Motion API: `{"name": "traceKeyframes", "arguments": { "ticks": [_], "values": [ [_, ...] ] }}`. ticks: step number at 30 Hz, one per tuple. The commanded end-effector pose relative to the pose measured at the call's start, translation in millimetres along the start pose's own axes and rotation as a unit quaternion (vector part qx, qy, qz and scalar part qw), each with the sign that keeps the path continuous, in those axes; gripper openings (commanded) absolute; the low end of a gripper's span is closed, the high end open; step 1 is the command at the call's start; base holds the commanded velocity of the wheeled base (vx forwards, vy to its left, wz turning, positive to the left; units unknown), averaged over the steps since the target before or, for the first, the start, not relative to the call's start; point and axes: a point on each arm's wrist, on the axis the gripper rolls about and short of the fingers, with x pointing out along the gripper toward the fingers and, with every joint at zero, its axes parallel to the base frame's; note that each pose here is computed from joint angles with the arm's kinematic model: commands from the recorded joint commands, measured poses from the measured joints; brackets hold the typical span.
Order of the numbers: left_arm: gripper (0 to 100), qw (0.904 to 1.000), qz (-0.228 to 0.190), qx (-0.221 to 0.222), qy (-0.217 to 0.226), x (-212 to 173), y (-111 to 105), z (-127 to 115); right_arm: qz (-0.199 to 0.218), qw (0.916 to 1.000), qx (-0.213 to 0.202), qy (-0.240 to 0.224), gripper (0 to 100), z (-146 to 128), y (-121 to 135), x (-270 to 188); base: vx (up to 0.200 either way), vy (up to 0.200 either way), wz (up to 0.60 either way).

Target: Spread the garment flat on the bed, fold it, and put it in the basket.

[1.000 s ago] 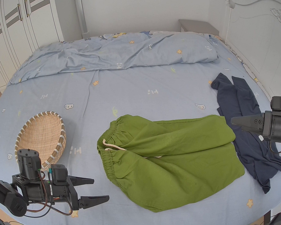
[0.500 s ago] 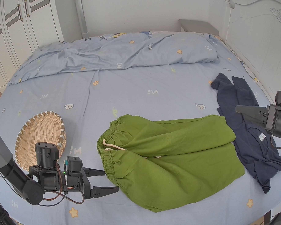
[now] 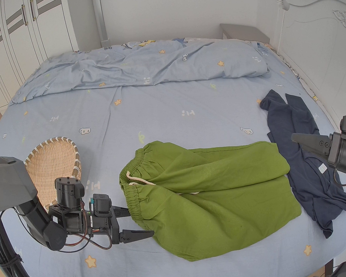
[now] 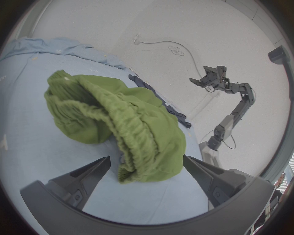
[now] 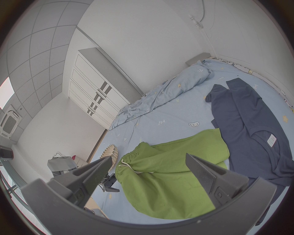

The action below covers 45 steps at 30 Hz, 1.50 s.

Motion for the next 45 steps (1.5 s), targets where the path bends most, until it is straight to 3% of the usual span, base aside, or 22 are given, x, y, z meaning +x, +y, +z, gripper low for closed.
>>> {"name": "traceKeyframes", "arguments": {
  "ticks": [1,19,20,37,41,45],
  "values": [
    [100,0.9998,-0.012,-0.013,0.009,2.1,1.2,-8.8,0.000,1.0000,0.001,0.001,100,-0.1,-0.5,0.6,0.000,0.000,0.00],
    [100,0.9998,-0.020,-0.008,0.004,16.2,15.4,-22.4,-0.002,1.0000,0.002,0.005,100,-1.1,-1.7,2.6,0.000,0.000,0.00],
    [0,0.9998,-0.020,-0.006,0.002,16.3,15.6,-22.3,-0.003,1.0000,0.003,0.006,100,-1.2,-1.9,2.9,0.000,0.000,0.00],
    [0,0.9998,-0.008,-0.015,-0.005,-6.2,0.4,-18.9,-0.006,1.0000,0.004,0.003,100,-0.3,-2.7,2.6,0.000,0.000,0.00],
    [0,0.9964,-0.002,-0.083,-0.019,-26.9,-16.7,-8.4,-0.007,1.0000,0.004,0.002,100,0.7,-4.3,1.8,0.000,0.000,0.00],
    [0,0.9854,0.013,-0.167,-0.029,-54.7,-27.6,-2.2,-0.006,0.9998,0.009,0.016,100,-2.9,-4.2,3.2,0.000,0.000,0.00]
  ]
}}
